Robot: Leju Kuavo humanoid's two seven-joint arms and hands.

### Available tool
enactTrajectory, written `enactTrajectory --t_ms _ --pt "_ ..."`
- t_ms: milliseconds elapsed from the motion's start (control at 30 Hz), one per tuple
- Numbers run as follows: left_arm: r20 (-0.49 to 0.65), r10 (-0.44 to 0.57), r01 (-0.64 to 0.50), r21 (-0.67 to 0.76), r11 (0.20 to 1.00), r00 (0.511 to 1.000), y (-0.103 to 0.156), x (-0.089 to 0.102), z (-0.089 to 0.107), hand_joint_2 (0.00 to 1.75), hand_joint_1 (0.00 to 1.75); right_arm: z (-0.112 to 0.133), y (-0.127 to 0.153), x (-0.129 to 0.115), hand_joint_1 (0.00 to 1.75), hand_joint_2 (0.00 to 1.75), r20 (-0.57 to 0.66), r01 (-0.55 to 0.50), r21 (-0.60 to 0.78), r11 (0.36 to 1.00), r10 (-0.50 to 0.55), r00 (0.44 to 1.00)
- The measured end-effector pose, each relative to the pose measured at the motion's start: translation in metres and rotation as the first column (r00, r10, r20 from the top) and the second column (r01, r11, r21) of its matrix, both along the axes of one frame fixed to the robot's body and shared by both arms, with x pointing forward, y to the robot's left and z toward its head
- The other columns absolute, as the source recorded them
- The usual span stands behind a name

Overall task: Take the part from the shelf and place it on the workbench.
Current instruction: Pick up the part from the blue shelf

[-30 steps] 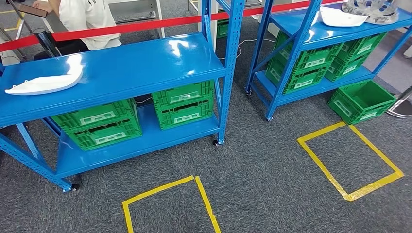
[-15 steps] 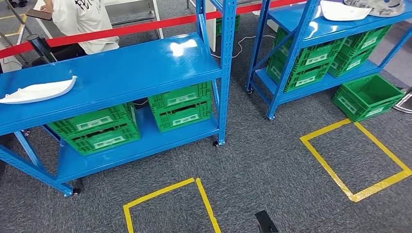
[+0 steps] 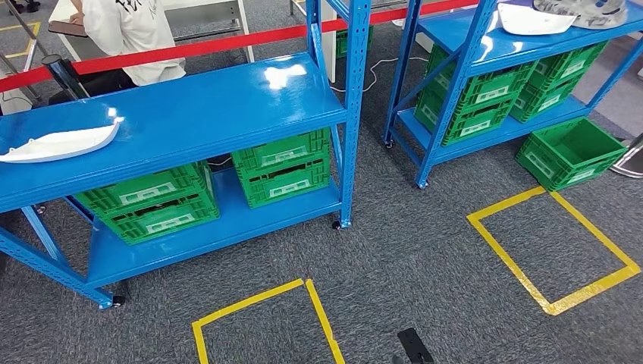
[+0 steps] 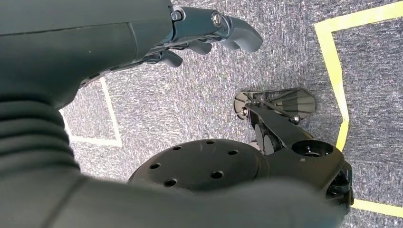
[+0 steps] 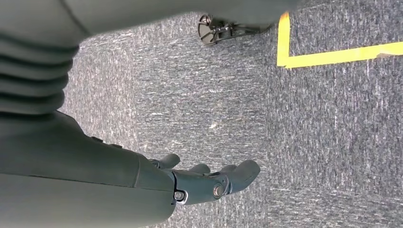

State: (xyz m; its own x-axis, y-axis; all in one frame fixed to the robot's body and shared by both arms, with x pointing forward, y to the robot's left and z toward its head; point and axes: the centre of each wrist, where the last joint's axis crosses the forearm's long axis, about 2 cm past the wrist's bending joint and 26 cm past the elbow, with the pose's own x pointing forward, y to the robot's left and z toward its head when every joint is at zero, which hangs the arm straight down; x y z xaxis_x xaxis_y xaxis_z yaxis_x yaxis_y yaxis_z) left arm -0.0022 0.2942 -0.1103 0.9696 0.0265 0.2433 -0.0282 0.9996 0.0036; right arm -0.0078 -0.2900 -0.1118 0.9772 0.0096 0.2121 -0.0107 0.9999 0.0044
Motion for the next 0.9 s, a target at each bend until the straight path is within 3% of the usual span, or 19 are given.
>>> enactTrajectory --t_ms 33,167,333,700,833,900 --pt "0.0 0.0 0.0 0.0 1.0 1.0 0.0 0.0 0.0 1.75 0.0 0.0 0.0 0.0 0.0 0.0 0.0 0.0 0.0 1.0 0.0 1.0" --pt "-0.001 0.0 0.0 0.0 1.0 1.0 0.0 0.0 0.0 1.75 0.0 0.0 0.0 0.0 0.0 1.75 0.0 0.0 0.0 1.0 0.0 1.0" --pt "0.02 0.028 -0.029 0.017 0.999 0.999 -0.003 0.008 0.0 1.75 0.0 0.001 0.004 0.015 0.0 1.75 0.042 0.032 0.021 0.999 -0.033 0.999" --pt "0.129 0.189 -0.207 0.153 0.966 0.974 -0.025 0.034 0.0 1.75 0.0 0.001 0.027 0.037 0.0 1.75 0.138 0.264 0.163 0.951 -0.287 0.948" --pt "0.165 0.216 -0.248 0.207 0.947 0.962 -0.035 0.043 0.001 0.0 0.0 0.002 0.035 0.042 0.0 1.75 0.161 0.355 0.209 0.911 -0.391 0.906" --pt "0.186 0.218 -0.259 0.233 0.937 0.958 -0.041 0.049 0.003 0.0 0.0 0.002 0.039 0.044 0.0 0.87 0.17 0.407 0.232 0.884 -0.449 0.877"
